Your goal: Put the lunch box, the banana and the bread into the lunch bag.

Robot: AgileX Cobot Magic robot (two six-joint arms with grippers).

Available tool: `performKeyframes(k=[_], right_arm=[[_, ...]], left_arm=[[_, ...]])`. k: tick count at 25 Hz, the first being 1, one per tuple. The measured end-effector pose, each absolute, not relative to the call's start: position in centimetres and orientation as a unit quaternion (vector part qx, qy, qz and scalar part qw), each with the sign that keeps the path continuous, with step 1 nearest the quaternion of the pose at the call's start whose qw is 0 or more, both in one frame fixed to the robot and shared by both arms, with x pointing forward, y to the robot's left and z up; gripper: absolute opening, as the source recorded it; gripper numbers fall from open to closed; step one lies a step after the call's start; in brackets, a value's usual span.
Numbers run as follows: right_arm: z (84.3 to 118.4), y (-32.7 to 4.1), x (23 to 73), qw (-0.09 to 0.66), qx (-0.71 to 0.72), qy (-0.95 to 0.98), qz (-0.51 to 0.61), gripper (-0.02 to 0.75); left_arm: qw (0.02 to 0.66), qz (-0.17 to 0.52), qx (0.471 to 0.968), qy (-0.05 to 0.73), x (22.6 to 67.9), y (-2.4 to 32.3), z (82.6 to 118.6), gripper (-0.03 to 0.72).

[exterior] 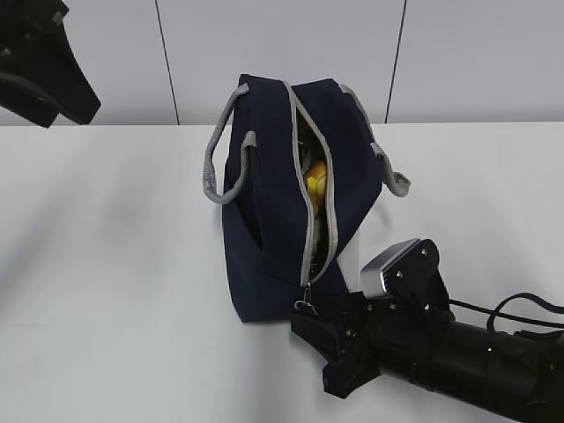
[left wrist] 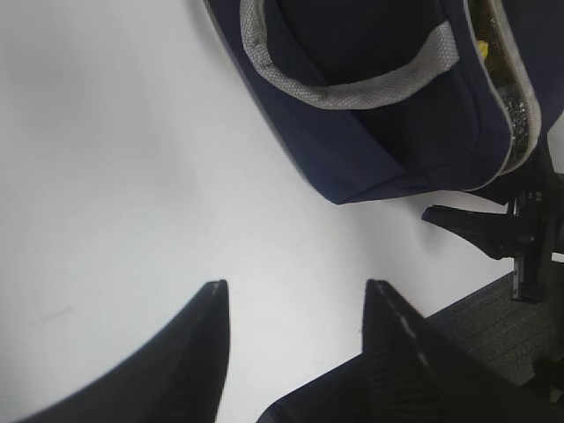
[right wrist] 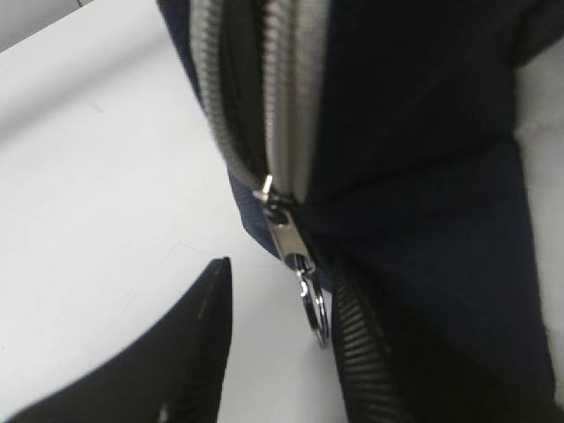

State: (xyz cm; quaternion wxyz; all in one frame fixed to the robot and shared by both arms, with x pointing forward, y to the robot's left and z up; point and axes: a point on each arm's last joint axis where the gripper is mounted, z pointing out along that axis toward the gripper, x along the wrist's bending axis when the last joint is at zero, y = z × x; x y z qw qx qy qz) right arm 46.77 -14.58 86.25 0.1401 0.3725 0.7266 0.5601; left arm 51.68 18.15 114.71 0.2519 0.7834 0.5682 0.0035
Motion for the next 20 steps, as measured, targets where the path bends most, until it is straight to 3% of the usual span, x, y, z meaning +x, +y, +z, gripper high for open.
performKeyframes(k=[20], right_arm=[[86.24,-14.81,46.41,0.123,0.384,0.757,0.514,0.295]], left_arm=[[0.253,0.002,0.783,0.568,51.67,18.12,114.72,0.372]])
